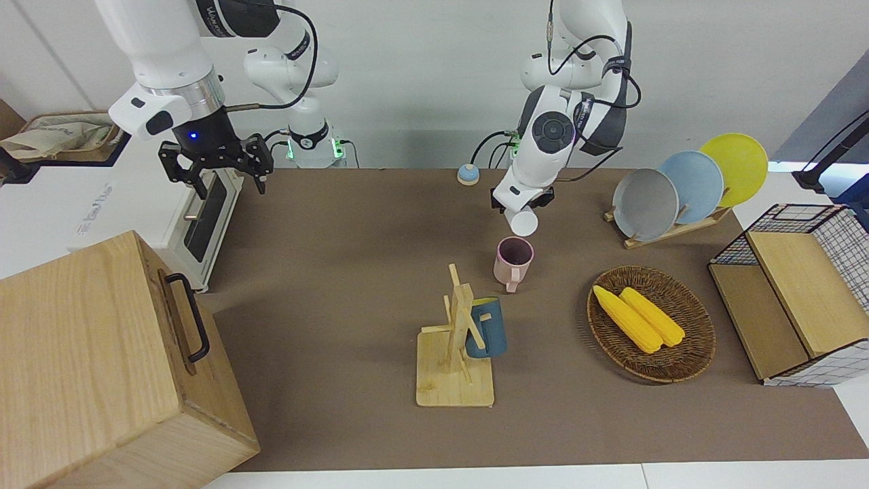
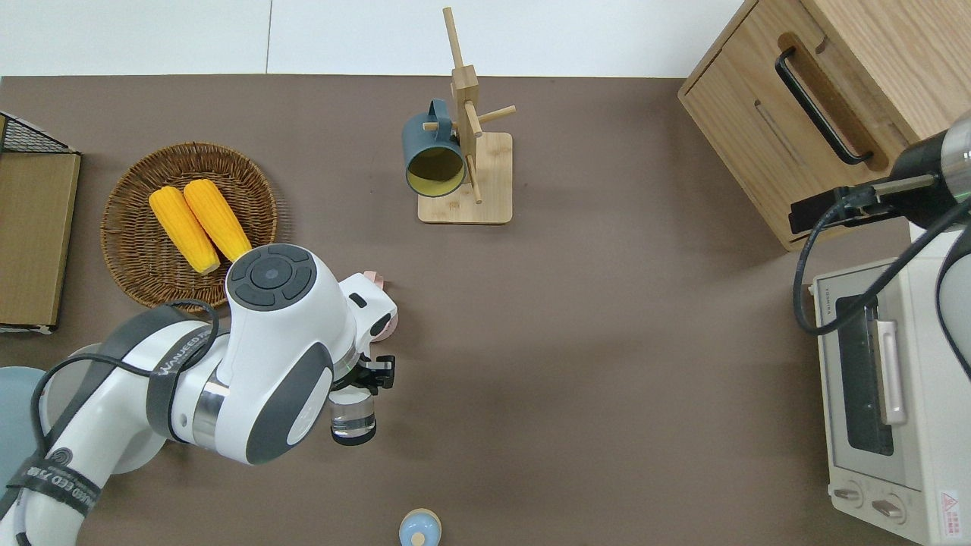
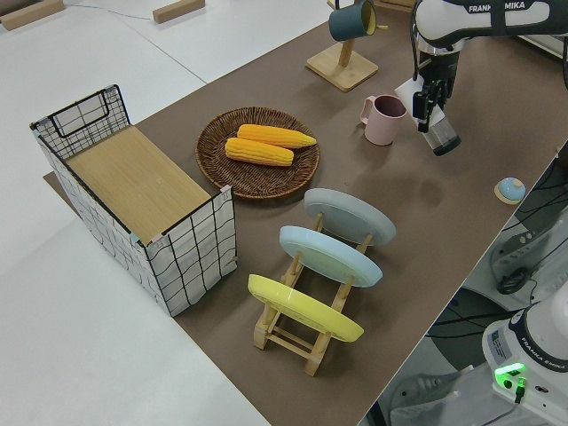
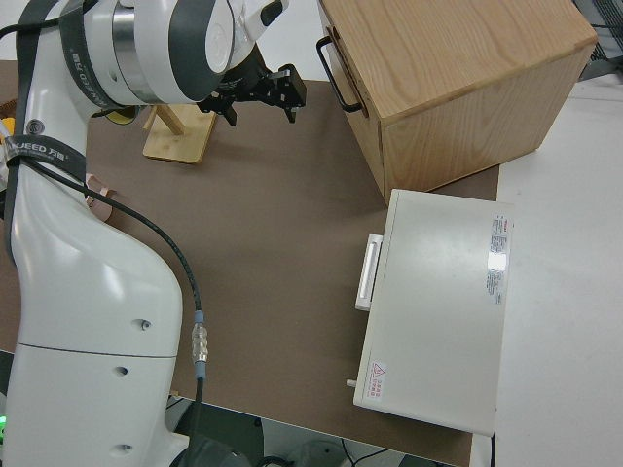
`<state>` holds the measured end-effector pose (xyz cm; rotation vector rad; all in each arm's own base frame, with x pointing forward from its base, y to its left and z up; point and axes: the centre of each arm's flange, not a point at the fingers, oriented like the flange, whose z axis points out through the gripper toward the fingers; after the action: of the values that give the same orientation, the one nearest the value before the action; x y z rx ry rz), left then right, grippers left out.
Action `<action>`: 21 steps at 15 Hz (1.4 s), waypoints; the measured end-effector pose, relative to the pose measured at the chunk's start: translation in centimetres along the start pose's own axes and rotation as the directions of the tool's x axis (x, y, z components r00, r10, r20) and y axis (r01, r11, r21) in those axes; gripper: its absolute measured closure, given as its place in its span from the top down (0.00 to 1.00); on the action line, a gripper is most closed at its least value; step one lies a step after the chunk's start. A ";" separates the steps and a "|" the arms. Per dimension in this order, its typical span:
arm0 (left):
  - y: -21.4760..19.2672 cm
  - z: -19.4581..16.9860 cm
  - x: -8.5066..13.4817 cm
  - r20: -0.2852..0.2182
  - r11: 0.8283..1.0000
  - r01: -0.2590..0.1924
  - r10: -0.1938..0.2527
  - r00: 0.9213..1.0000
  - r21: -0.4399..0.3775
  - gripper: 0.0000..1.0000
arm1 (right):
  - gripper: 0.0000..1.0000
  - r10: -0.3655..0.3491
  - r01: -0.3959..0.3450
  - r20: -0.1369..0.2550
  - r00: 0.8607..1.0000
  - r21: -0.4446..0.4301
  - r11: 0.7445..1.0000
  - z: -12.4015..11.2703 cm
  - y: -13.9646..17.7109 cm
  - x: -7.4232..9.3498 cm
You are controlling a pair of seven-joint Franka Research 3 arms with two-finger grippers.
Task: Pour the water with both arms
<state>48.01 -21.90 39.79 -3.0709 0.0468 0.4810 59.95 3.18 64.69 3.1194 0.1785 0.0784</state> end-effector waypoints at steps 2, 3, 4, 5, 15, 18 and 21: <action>0.1 0.3 0.6 0.016 1.000 -0.001 0.001 1.000 -0.005 0.65 | 0.99 0.000 0.000 0.000 1.000 0.000 1.000 0.0 0.0 0.0; 0.1 0.4 0.7 0.022 1.000 -0.001 0.001 1.000 -0.006 0.65 | 0.99 0.000 0.000 0.000 1.000 0.000 1.000 0.0 0.0 0.0; 0.1 0.5 0.8 0.025 1.000 -0.001 0.002 1.000 -0.007 0.65 | 0.99 0.000 0.000 0.000 1.000 0.000 1.000 0.0 0.0 0.0; 0.1 0.5 0.8 0.029 1.000 -0.002 0.002 1.000 -0.006 0.65 | 0.99 0.000 0.000 0.000 1.000 0.000 1.000 0.0 0.0 0.0; 0.1 0.0 1.2 0.095 1.000 -0.004 0.003 0.995 0.001 0.65 | 0.99 0.000 0.000 0.000 1.000 0.000 1.000 0.0 0.0 0.0; 0.1 0.1 1.3 0.103 1.000 -0.003 0.003 0.995 0.002 0.65 | 0.99 0.000 0.000 -0.001 1.000 0.000 1.000 0.0 0.0 0.0; 0.0 0.2 1.1 0.121 1.000 -0.004 0.002 0.993 0.009 0.65 | 0.99 0.000 0.000 -0.001 1.000 0.000 1.000 0.0 0.0 0.0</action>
<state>48.95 -21.88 39.27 -3.0253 0.0503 0.6640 59.93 3.18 64.73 3.1193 0.1789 0.0794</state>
